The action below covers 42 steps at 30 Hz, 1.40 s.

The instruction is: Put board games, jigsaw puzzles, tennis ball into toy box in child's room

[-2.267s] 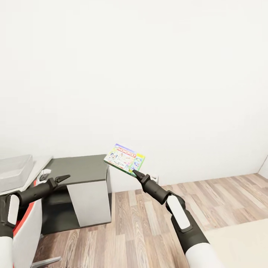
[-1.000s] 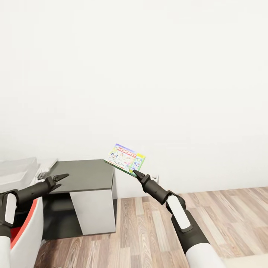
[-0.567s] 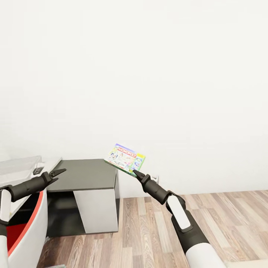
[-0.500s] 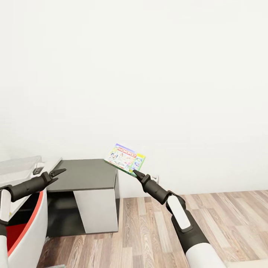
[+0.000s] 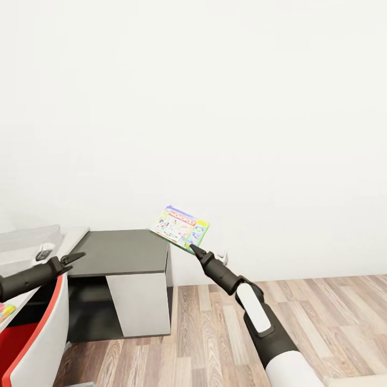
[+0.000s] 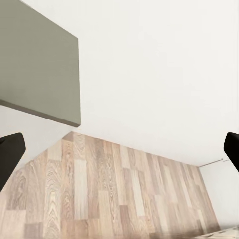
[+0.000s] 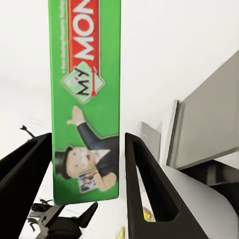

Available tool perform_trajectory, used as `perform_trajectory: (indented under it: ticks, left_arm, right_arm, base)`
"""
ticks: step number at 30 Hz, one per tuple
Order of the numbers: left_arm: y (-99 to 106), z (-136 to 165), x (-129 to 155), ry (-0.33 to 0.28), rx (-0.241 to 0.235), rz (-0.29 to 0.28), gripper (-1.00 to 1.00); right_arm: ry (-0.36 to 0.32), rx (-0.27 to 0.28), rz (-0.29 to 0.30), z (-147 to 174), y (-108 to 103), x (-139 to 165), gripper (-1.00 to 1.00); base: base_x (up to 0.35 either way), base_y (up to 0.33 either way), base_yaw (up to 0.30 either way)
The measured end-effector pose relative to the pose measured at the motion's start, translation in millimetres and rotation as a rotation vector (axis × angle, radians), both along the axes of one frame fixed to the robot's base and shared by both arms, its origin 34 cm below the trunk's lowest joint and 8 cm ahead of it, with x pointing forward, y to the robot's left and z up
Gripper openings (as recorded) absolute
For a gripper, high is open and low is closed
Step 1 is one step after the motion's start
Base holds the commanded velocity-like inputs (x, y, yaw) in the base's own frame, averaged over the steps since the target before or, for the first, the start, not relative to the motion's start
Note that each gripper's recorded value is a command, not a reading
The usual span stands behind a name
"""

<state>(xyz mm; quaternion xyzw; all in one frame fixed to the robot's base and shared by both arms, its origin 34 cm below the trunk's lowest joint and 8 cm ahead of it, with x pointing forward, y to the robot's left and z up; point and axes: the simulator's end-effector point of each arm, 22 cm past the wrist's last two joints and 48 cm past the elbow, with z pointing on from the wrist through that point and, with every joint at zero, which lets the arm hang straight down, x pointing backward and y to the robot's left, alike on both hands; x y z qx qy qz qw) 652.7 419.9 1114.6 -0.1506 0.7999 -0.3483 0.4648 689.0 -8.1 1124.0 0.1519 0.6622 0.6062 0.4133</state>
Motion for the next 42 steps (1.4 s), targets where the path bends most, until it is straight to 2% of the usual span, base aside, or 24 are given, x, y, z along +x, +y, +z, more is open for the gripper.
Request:
perform_trajectory:
  ticks: [7,13,21,30,42]
  left_arm:
    - [-8,6,-2,-0.024,-0.024,-0.034,1.0]
    - [-14,17,-6,-0.065,-0.063,-0.07,1.0]
    - [-7,20,-8,-0.075,-0.073,-0.057,1.0]
    - [-3,21,-9,-0.078,-0.074,-0.047,1.0]
    - [-3,21,-9,-0.078,-0.073,-0.047,1.0]
  right_arm:
    - [0.017,-0.018,0.003,-10,5,-2,-1.0]
    - [0.018,-0.024,-0.001,-13,6,-1,-1.0]
    - [0.018,-0.026,-0.006,-14,4,0,-1.0]
    - [0.017,-0.027,-0.005,-13,5,-1,-1.0]
    - [0.027,-0.03,-0.004,-18,6,-1,-1.0]
  base:
    - [0.0,0.0,0.0]
    - [0.0,0.0,0.0]
    - [0.003,0.0,0.0]
    - [0.24,0.0,0.003]
    - [0.017,0.0,0.162]
